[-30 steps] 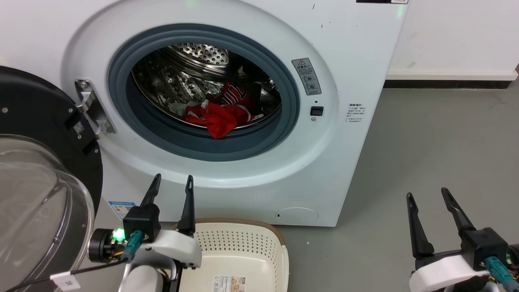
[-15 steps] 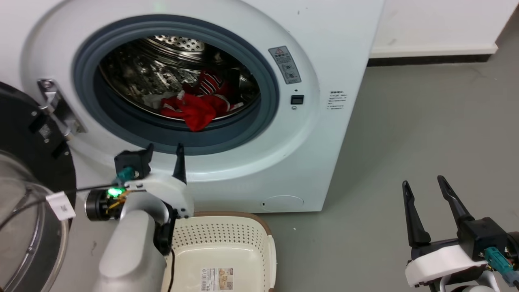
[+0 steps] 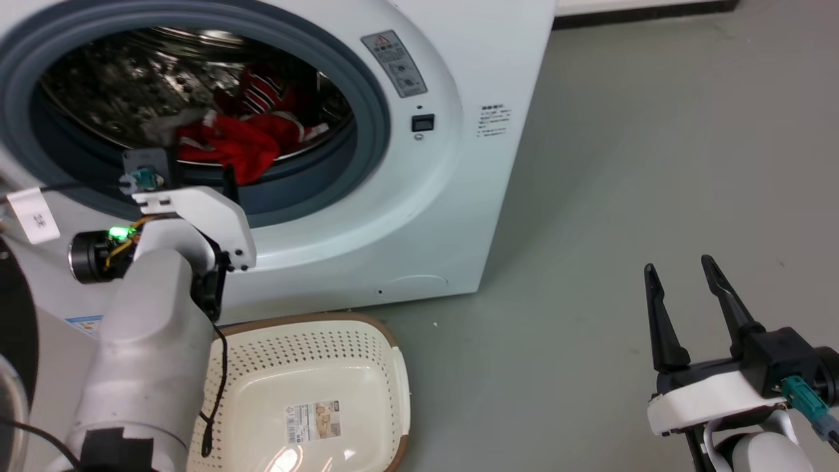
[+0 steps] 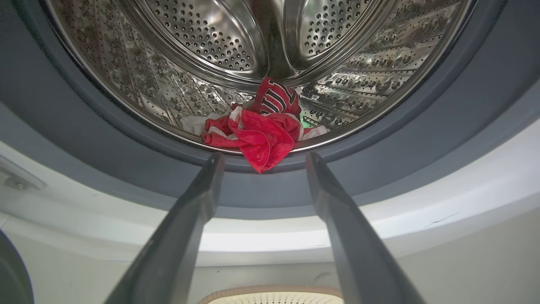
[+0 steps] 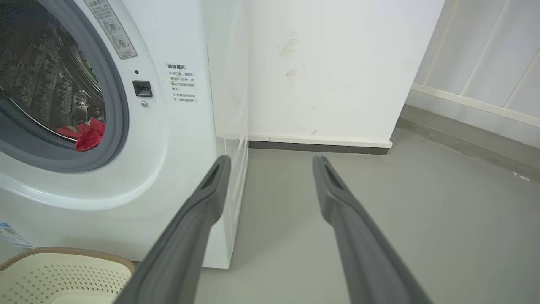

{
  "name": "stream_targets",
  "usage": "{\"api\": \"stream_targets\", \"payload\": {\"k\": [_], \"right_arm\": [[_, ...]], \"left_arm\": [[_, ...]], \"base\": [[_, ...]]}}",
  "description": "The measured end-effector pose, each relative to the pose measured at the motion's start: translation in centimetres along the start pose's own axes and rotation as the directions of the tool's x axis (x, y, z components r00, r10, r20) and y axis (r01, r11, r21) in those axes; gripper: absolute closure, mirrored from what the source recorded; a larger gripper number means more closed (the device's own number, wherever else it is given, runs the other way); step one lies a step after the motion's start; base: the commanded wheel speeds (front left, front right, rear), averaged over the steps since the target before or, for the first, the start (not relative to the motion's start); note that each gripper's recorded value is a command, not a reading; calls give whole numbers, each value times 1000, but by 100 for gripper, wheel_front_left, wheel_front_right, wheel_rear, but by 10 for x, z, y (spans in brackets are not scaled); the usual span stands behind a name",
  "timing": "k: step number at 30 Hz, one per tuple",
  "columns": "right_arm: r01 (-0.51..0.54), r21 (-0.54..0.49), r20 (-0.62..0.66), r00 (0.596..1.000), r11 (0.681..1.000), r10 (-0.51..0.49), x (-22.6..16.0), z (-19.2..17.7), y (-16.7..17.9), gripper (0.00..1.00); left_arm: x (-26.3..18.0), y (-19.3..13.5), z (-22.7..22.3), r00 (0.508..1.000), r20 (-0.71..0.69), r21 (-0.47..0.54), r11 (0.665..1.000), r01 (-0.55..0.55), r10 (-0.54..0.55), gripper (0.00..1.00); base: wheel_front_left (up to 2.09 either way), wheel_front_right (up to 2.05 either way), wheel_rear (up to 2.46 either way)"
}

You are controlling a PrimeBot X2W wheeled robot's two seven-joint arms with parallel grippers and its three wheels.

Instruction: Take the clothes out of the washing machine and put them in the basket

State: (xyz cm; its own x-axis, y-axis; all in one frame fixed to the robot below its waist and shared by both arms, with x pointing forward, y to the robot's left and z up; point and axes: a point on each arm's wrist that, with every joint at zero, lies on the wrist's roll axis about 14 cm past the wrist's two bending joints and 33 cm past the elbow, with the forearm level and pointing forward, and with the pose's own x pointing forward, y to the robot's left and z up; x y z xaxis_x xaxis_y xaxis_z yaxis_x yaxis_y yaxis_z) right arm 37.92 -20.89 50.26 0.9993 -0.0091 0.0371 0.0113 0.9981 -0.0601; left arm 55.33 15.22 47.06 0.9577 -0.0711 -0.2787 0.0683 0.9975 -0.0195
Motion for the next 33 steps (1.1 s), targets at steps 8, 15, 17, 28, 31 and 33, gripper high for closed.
{"api": "stream_targets", "payload": {"k": [8, 15, 17, 28, 31, 33], "right_arm": [[23, 0, -41, 999, 1000, -23, 8, -18, -8, 0], [44, 0, -91, 995, 999, -44, 12, -37, -16, 0], [53, 3, -112, 992, 999, -52, 11, -45, -19, 0], [93, -1, -216, 972, 996, -91, 12, -80, -32, 0], [100, -4, -245, 965, 995, -98, 12, -90, -34, 0], [105, -6, -261, 960, 994, -103, 12, -96, -36, 0]], "left_arm": [[45, -7, -5, 997, -76, 37, 999, 6, -3, 0], [85, -6, -8, 991, -136, 76, 997, 0, 11, 0], [97, -6, -10, 988, -152, 94, 996, 1, 13, 0], [160, -5, -29, 971, -234, 170, 985, 4, 36, 0], [173, -10, -41, 963, -266, 185, 983, 5, 45, 0], [181, -12, -51, 954, -295, 188, 982, 8, 49, 0]], "base": [[0, 0, 0], [0, 0, 0], [0, 0, 0], [0, 0, 0], [0, 0, 0], [0, 0, 0]]}}
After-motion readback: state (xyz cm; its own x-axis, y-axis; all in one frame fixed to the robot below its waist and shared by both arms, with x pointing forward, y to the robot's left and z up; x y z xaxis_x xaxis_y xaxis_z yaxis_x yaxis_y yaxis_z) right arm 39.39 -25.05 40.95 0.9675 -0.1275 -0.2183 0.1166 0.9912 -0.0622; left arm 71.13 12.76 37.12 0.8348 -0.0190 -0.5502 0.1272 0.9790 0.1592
